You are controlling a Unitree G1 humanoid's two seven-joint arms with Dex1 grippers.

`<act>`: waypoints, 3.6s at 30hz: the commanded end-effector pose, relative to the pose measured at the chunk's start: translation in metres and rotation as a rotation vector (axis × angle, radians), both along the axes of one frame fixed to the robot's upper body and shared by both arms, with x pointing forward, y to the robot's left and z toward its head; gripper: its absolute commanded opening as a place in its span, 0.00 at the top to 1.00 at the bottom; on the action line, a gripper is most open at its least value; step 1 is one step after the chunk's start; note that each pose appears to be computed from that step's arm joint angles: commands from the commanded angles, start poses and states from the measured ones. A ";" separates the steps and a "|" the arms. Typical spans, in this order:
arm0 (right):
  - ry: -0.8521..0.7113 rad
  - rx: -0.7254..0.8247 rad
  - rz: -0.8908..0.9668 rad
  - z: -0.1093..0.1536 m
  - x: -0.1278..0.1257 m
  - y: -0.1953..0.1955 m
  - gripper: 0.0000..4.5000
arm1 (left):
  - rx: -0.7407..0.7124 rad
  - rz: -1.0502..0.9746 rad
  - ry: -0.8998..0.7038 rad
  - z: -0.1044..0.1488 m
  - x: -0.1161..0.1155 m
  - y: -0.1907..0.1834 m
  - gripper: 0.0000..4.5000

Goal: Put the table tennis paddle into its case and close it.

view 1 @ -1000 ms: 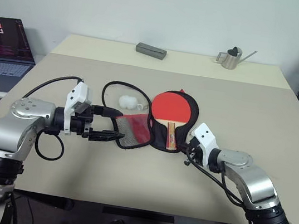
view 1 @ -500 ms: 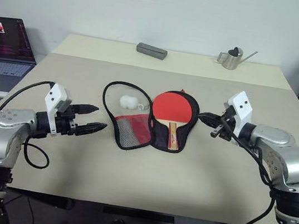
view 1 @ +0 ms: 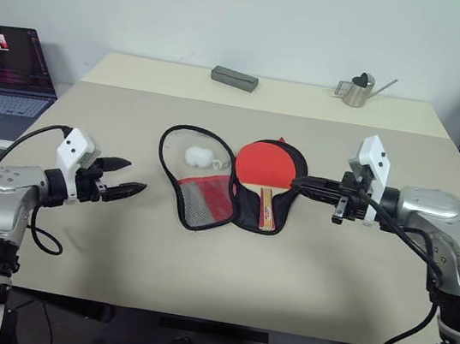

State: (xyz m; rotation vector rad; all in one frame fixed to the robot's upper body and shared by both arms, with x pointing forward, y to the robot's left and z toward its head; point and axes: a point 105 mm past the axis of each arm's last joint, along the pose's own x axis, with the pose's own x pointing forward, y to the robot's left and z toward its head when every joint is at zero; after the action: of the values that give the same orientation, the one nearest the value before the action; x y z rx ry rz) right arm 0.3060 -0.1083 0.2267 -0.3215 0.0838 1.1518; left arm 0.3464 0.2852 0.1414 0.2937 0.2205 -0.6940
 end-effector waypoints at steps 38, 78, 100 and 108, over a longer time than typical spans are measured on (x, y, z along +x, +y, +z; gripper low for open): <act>-0.071 0.034 -0.052 0.033 -0.015 -0.013 0.95 | -0.092 -0.382 -0.167 0.042 0.082 -0.187 0.13; 0.297 0.136 -0.587 -0.046 0.071 -0.024 0.00 | -0.228 -0.273 -0.224 0.081 0.010 -0.080 0.13; 0.609 0.282 -0.710 -0.079 0.086 -0.012 0.00 | -0.245 -0.220 -0.219 0.078 0.011 -0.077 0.13; 0.649 0.314 -0.706 -0.086 0.092 -0.001 0.00 | -0.252 -0.229 -0.215 0.077 0.011 -0.079 0.13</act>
State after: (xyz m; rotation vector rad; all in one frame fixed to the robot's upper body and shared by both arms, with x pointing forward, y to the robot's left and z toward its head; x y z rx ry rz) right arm 0.3924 -0.1156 0.1220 0.3444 0.6018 0.4805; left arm 0.3602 0.2118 0.2035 0.1210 -0.0501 -0.8776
